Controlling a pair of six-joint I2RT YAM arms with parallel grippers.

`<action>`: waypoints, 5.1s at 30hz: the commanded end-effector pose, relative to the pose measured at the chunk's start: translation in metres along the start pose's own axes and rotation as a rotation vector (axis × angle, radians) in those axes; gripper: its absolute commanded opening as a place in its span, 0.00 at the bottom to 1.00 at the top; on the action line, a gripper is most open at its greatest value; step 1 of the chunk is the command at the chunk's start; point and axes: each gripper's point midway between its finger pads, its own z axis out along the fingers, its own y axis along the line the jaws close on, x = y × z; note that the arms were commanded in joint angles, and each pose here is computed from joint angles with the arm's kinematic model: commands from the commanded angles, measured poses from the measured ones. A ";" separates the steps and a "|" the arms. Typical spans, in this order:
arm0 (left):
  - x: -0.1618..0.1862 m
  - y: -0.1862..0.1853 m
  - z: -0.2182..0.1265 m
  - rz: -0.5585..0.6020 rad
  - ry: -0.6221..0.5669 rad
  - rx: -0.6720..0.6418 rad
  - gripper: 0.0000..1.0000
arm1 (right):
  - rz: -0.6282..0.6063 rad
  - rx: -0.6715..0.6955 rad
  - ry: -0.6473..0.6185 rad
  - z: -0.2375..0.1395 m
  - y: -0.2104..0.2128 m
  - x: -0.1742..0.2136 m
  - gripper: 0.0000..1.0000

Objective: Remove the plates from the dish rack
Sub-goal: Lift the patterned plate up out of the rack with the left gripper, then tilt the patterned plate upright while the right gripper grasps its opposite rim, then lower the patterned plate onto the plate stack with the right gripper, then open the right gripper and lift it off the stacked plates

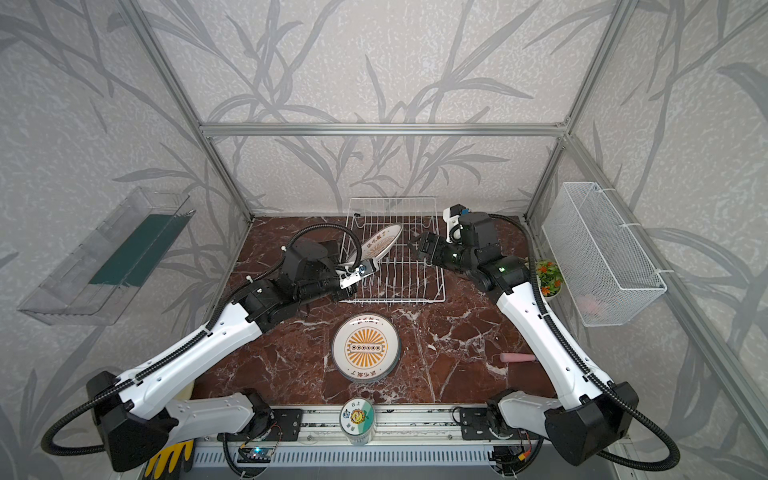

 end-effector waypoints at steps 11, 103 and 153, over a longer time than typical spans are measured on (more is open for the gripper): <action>-0.001 0.009 -0.002 0.344 0.037 -0.175 0.00 | 0.105 0.001 0.049 0.035 0.002 0.017 0.74; 0.044 -0.007 -0.089 -0.684 -0.237 0.027 0.99 | 0.160 -0.033 0.270 0.036 -0.062 0.214 0.00; 0.030 0.030 -0.075 -0.699 -0.337 -0.045 0.99 | 0.137 0.140 0.547 0.077 -0.055 0.255 0.99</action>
